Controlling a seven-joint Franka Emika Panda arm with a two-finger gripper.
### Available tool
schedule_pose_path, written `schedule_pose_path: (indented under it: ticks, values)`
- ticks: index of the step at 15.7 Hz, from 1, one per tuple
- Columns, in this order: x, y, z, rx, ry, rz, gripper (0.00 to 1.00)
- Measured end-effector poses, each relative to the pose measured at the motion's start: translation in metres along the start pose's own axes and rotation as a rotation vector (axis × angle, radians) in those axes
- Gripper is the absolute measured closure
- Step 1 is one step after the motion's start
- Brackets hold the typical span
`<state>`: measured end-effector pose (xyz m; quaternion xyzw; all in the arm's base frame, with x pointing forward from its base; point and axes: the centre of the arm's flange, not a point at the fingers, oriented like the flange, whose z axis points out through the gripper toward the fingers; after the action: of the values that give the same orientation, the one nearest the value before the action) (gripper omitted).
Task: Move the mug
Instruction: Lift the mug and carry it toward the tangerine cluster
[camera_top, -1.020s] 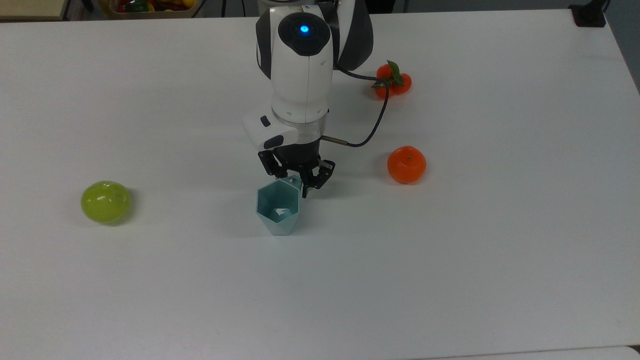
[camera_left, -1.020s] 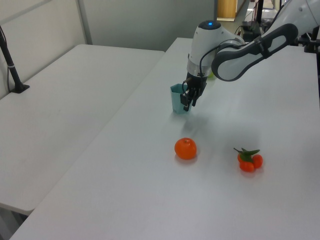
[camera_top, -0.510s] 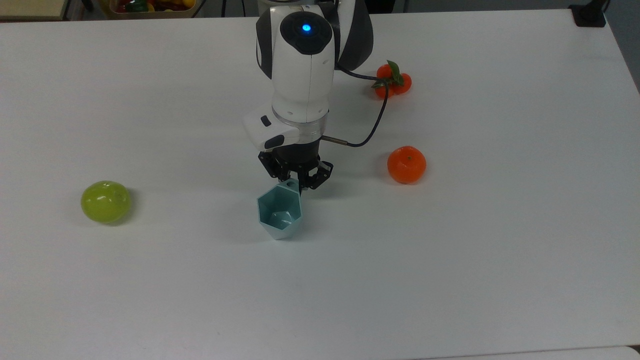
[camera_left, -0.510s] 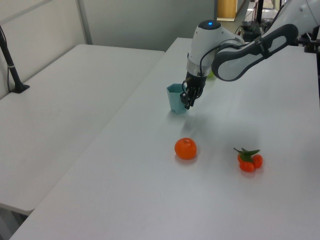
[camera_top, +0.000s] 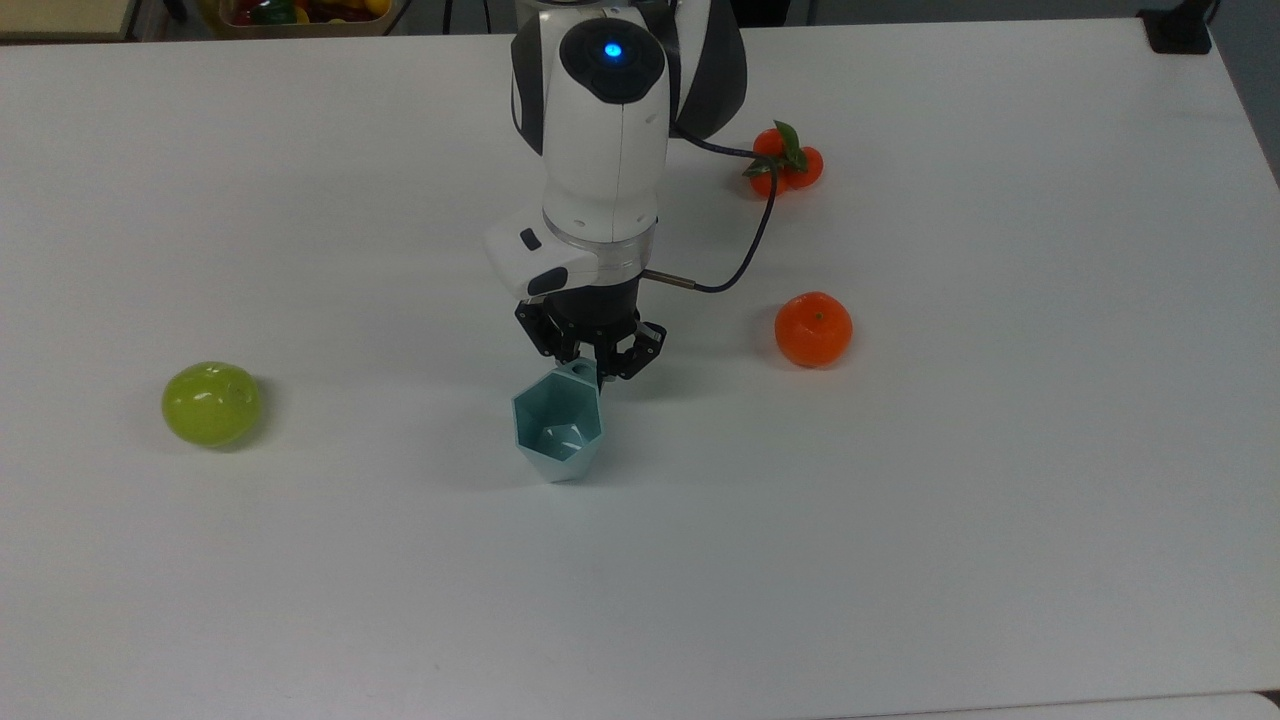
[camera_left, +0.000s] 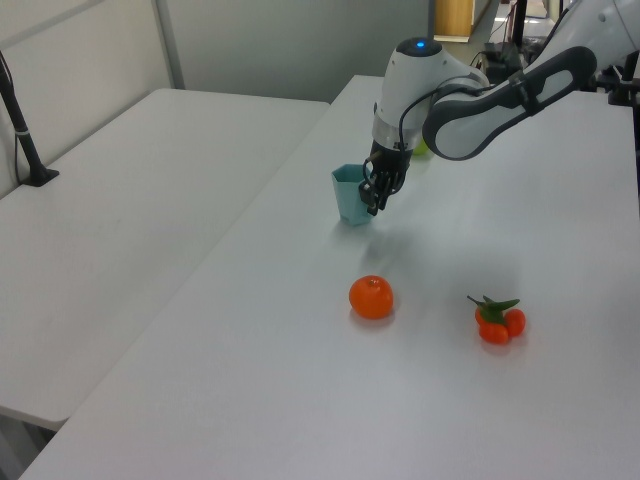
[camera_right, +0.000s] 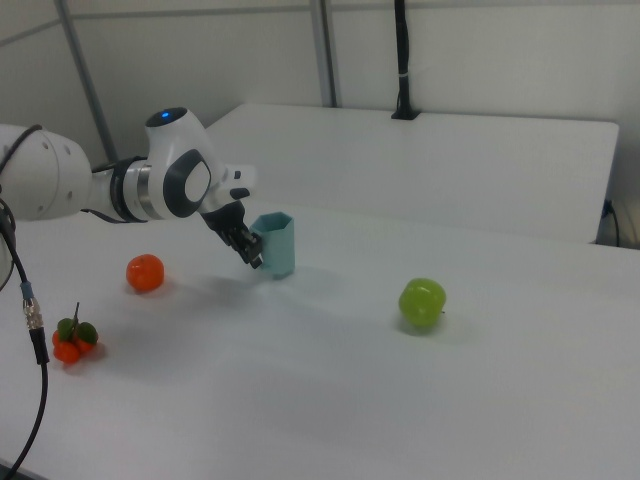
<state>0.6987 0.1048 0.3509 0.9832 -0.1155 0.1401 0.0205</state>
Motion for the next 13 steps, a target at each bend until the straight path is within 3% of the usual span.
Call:
schedule_pose_path:
  ticks: [6,13]
  values:
    - [0.014,0.006,-0.058,0.015,0.056,0.017,0.76]
    - [0.005,0.03,-0.165,0.004,-0.01,0.016,0.76]
